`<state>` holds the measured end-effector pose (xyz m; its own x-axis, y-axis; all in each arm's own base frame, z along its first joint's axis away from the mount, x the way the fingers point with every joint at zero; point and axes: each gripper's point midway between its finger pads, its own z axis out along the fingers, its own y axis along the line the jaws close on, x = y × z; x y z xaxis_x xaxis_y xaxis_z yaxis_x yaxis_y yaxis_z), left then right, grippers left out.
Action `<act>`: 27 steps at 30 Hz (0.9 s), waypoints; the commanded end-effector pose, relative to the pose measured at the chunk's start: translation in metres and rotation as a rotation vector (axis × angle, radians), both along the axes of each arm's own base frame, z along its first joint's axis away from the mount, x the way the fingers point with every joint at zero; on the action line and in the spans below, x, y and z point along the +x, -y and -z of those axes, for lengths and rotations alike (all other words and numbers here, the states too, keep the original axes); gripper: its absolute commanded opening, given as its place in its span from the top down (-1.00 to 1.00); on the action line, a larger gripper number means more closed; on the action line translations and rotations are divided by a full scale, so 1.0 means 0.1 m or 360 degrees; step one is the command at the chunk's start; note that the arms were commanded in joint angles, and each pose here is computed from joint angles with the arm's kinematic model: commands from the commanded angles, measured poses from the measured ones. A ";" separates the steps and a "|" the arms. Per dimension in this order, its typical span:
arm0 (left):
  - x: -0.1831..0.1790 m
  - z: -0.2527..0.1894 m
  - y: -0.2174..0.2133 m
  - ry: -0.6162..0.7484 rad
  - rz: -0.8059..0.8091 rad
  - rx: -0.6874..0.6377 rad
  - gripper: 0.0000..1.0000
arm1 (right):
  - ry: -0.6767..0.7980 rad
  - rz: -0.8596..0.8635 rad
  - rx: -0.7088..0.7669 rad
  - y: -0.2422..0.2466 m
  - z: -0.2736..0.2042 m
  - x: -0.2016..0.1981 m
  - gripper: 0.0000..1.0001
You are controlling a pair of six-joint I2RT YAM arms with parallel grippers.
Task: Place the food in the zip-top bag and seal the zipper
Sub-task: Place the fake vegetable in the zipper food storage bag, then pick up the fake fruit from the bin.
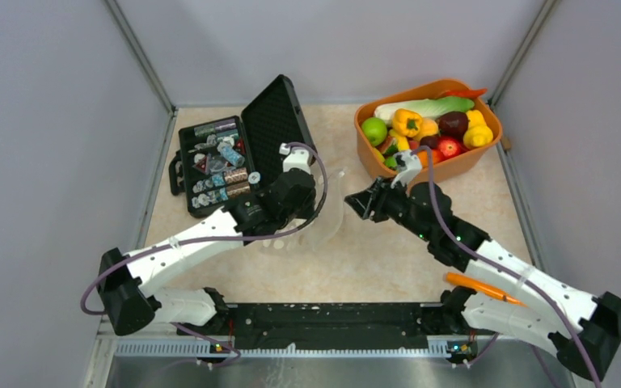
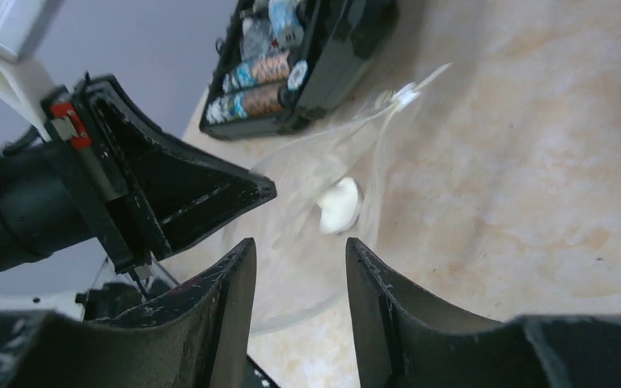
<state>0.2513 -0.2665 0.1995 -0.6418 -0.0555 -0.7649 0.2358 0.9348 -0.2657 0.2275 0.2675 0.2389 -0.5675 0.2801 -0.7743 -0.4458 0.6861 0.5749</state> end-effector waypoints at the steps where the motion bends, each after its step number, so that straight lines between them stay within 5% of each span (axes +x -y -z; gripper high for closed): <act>1: -0.03 -0.46 -0.08 0.0127 -0.0025 -0.0186 1.00 | 0.0269 0.0268 0.0088 0.35 -0.48 0.11 0.09; 4: -0.11 -0.77 0.00 0.0263 0.0104 -0.0386 1.00 | 0.0278 0.0633 -0.0138 0.88 -0.54 0.36 0.09; 7: -0.01 -0.58 -0.17 0.0250 -0.0018 -0.0230 1.00 | 0.0222 0.0842 -0.0295 1.34 -0.57 0.62 0.09; 13: -0.08 -0.25 -0.12 0.0045 -0.0012 -0.0145 1.00 | 0.0119 0.0961 -0.0313 1.92 -0.66 1.15 0.04; 22: -0.09 -0.46 -0.16 0.0185 0.0081 -0.0152 1.00 | 0.0056 0.0951 -0.0322 2.15 -0.54 1.82 -0.22; 27: -0.15 -0.32 -0.11 0.0108 0.0118 -0.0152 1.00 | -0.0018 0.1072 -0.0405 2.40 -0.39 1.94 -0.17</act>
